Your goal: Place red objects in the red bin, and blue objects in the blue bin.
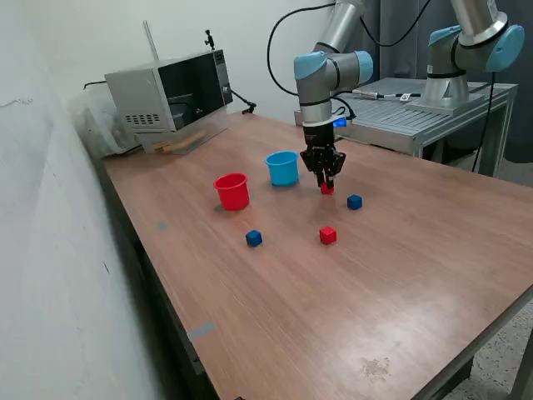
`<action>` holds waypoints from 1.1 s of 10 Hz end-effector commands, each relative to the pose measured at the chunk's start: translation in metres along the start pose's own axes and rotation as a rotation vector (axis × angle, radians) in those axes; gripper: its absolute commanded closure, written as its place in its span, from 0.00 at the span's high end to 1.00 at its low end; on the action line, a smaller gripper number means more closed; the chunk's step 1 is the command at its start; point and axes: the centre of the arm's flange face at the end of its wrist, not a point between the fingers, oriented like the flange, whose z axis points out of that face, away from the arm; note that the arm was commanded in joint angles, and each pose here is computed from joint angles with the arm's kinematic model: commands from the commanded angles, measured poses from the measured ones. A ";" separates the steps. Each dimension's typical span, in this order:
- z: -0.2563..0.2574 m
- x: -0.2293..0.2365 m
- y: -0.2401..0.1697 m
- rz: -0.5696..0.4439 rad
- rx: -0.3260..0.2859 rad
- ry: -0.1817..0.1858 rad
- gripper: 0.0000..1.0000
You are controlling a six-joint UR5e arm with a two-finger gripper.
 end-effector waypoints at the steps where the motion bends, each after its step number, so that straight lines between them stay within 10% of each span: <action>1: -0.003 0.002 -0.002 -0.005 0.008 -0.013 0.00; 6: -0.152 0.017 0.021 -0.026 -0.178 -0.087 0.00; 11: -0.189 -0.039 0.104 0.050 -0.291 -0.176 0.00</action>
